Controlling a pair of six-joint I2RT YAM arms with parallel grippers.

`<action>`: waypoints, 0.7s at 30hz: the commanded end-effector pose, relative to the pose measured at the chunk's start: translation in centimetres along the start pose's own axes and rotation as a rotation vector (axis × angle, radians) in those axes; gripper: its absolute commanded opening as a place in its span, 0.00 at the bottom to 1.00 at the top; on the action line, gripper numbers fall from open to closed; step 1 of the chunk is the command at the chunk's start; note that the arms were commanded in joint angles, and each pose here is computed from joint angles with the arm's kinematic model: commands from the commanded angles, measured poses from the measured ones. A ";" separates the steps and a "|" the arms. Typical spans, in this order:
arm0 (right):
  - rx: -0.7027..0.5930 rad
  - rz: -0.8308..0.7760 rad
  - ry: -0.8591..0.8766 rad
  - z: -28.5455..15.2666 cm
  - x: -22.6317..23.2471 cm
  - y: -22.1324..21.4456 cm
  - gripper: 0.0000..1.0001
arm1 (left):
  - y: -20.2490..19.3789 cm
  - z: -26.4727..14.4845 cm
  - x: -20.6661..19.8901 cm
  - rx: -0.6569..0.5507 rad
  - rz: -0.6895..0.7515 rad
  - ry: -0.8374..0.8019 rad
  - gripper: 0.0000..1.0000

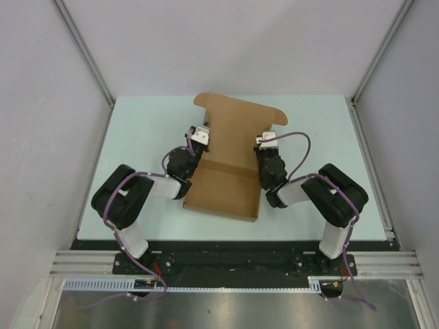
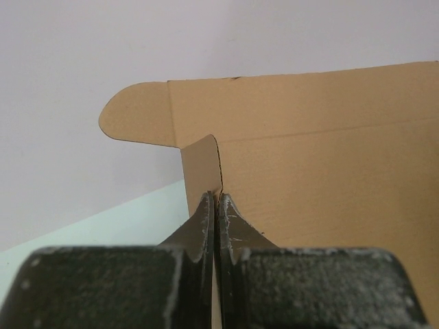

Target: Fold the paper box

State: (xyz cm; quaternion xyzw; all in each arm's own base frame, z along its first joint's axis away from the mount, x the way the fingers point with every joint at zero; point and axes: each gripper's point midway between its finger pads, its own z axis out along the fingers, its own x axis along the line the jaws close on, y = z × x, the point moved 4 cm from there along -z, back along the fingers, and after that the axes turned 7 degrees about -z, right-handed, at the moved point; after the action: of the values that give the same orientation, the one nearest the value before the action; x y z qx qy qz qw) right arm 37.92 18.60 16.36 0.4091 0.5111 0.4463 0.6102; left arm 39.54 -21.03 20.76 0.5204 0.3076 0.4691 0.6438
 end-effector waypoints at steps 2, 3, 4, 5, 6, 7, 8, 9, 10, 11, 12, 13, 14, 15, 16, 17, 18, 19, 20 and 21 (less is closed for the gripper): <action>-0.305 0.197 0.111 -1.1 1.1 8.0 0.17 | 11.3 -1.0 -5.4 -0.486 -0.048 -0.259 0.02; -0.306 0.206 0.105 -1.1 0.8 8.1 0.20 | 11.2 -1.1 -5.4 -0.480 -0.056 -0.258 0.01; -0.301 0.220 0.081 -1.2 0.3 8.3 0.30 | 11.0 -1.3 -5.4 -0.474 -0.066 -0.256 0.00; -0.303 0.228 0.076 -1.3 0.0 8.5 0.35 | 10.6 -1.5 -5.2 -0.454 -0.094 -0.245 0.00; -0.306 0.231 0.076 -1.5 -0.1 8.6 0.40 | 10.5 -1.7 -5.1 -0.448 -0.107 -0.241 0.00; -0.308 0.233 0.082 -1.6 -0.2 8.7 0.46 | 10.2 -1.8 -5.1 -0.439 -0.116 -0.239 0.00; -0.309 0.236 0.082 -1.9 -0.4 8.8 0.48 | 9.9 -2.0 -5.2 -0.427 -0.127 -0.239 0.00; -0.308 0.239 0.079 -2.0 -0.5 8.8 0.50 | 9.6 -2.1 -5.2 -0.418 -0.130 -0.235 0.00; -0.300 0.241 0.071 -2.2 -0.5 8.8 0.53 | 9.5 -2.1 -5.0 -0.413 -0.137 -0.224 0.00; -0.297 0.240 0.068 -2.4 -0.6 8.8 0.54 | 9.1 -2.3 -5.0 -0.401 -0.154 -0.221 0.00; -0.295 0.236 0.065 -2.6 -0.6 8.8 0.56 | 8.9 -2.2 -4.9 -0.392 -0.164 -0.208 0.00; -0.288 0.237 0.058 -2.8 -0.5 8.8 0.59 | 8.6 -2.2 -4.9 -0.385 -0.172 -0.206 0.00; -0.283 0.232 0.051 -3.0 -0.6 8.8 0.60 | 8.5 -2.1 -4.9 -0.381 -0.185 -0.199 0.00; -0.285 0.217 0.041 -3.1 -0.9 9.1 0.61 | 8.1 -2.1 -4.9 -0.372 -0.185 -0.199 0.00; -0.280 0.214 0.031 -3.4 -0.9 9.3 0.63 | 8.0 -2.0 -4.5 -0.366 -0.193 -0.168 0.00; -0.279 0.212 0.019 -3.4 -1.1 9.5 0.64 | 8.1 -1.8 -4.4 -0.369 -0.201 -0.159 0.00; -0.290 0.209 0.010 -3.6 -1.6 10.2 0.65 | 7.9 -1.7 -4.2 -0.366 -0.209 -0.150 0.00; -0.287 0.203 0.002 -3.6 -1.9 10.4 0.67 | 8.0 -1.5 -4.0 -0.368 -0.217 -0.144 0.00; -0.290 0.202 0.000 -3.7 -2.1 10.7 0.67 | 8.2 -1.3 -3.7 -0.376 -0.231 -0.135 0.00; -0.291 0.201 -0.006 -3.8 -2.4 11.1 0.68 | 8.3 -1.2 -3.6 -0.378 -0.235 -0.128 0.00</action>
State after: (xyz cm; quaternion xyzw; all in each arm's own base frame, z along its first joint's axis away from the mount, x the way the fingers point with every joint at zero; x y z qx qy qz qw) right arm 34.25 18.93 18.74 0.3879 0.5207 0.4526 0.6111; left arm 37.69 -21.82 19.86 0.5149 0.3277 0.4310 0.6647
